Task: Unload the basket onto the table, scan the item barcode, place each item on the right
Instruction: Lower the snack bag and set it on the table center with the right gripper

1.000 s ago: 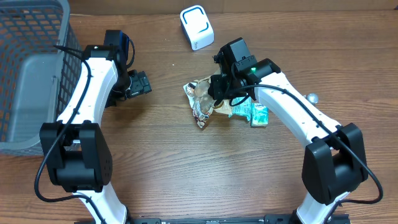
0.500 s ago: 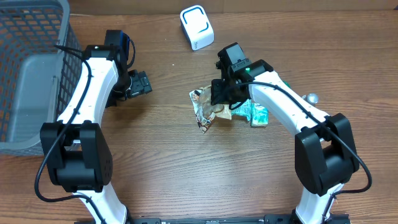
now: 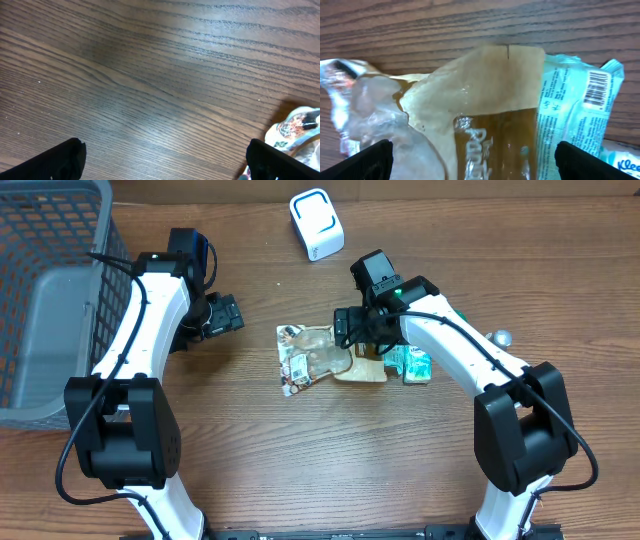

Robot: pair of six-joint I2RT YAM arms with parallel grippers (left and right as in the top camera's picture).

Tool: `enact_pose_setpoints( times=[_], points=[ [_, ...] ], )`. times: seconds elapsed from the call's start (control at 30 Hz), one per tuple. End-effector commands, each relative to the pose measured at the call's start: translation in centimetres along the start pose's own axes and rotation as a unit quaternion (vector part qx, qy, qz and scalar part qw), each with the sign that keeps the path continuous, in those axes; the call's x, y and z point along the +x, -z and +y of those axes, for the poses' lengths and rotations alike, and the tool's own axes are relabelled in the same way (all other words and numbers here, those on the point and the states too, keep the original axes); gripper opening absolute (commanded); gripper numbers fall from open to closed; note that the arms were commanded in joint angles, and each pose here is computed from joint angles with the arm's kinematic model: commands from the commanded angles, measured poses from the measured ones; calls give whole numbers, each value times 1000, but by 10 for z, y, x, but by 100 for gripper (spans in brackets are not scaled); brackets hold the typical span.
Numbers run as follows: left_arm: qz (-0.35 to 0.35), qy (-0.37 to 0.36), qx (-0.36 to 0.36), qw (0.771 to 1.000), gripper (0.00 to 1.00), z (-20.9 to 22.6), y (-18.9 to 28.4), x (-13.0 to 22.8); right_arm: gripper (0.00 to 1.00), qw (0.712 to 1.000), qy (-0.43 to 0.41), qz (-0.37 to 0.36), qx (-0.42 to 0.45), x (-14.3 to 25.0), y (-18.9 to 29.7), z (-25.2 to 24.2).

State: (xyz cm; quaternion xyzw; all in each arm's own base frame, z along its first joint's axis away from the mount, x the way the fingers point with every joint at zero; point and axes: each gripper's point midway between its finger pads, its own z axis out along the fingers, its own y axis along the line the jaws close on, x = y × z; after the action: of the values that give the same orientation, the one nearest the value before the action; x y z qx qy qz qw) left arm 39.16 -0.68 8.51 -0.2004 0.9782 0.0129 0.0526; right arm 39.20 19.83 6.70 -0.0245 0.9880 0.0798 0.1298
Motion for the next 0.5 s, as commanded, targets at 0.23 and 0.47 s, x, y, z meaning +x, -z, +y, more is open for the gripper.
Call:
enact_pose_setpoints(
  times=[0.23, 0.47],
  points=[
    [-16, -6, 1, 1000, 100, -2, 9, -4, 100, 1000, 0, -9, 10, -3, 2, -3],
    [-16, -6, 1, 1000, 99, -2, 9, -4, 100, 1000, 0, -9, 9, -3, 2, -3]
  ],
)
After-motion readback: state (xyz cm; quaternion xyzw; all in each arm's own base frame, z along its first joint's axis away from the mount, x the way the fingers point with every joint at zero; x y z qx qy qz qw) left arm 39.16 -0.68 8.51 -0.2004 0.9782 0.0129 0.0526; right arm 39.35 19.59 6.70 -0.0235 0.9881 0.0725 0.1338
